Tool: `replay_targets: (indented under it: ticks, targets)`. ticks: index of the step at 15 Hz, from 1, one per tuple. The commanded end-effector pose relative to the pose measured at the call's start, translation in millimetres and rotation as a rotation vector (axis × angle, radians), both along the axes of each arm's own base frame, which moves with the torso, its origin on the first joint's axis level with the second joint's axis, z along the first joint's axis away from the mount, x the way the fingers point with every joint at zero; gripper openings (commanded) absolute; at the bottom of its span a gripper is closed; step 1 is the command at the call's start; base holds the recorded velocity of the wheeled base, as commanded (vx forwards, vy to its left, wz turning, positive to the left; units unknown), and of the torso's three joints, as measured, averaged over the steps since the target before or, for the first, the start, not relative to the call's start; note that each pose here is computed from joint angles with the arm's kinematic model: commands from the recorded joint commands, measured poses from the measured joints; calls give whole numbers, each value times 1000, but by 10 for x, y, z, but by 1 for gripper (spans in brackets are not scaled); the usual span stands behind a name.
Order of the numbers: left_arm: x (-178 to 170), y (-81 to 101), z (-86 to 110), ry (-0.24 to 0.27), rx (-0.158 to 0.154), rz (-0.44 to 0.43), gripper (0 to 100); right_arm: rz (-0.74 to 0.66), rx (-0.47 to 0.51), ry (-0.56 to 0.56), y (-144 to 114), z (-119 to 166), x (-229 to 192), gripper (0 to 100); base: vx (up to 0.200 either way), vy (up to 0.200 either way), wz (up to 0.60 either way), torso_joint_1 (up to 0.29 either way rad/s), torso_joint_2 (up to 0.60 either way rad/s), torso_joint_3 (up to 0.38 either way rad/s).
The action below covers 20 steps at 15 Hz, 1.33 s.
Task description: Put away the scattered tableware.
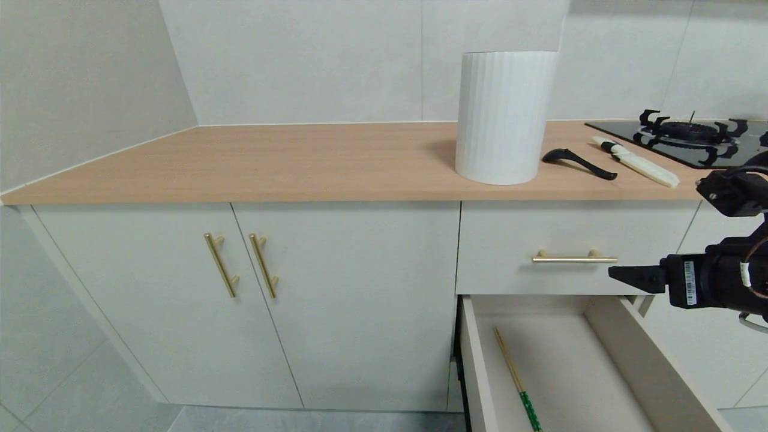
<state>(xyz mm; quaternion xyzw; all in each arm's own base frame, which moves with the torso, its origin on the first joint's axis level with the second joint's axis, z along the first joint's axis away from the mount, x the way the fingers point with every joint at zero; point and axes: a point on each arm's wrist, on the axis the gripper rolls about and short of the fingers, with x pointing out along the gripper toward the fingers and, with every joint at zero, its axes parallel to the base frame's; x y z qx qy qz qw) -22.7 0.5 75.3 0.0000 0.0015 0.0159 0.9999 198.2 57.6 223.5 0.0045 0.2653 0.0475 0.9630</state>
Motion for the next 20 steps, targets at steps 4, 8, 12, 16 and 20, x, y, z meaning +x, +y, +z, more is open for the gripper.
replay_targets:
  ticks: [4,8,12,16,20]
  targets:
    - [0,0,0,0,0,2,100,-14,3,-5,-29,4,13,100,0,0,0,132,-498,-301]
    - [0,0,0,0,0,1,100,-13,2,-8,-30,9,10,100,0,0,0,166,-474,-303]
    - [0,0,0,0,0,1,100,-12,2,-3,-26,-1,20,100,0,0,0,183,-476,-297]
    - [0,0,0,0,0,2,100,-12,9,-27,-16,1,56,100,0,0,0,202,-486,-279]
    - [0,0,0,0,0,2,100,-18,3,-9,54,-161,333,100,0,0,0,57,-123,-70]
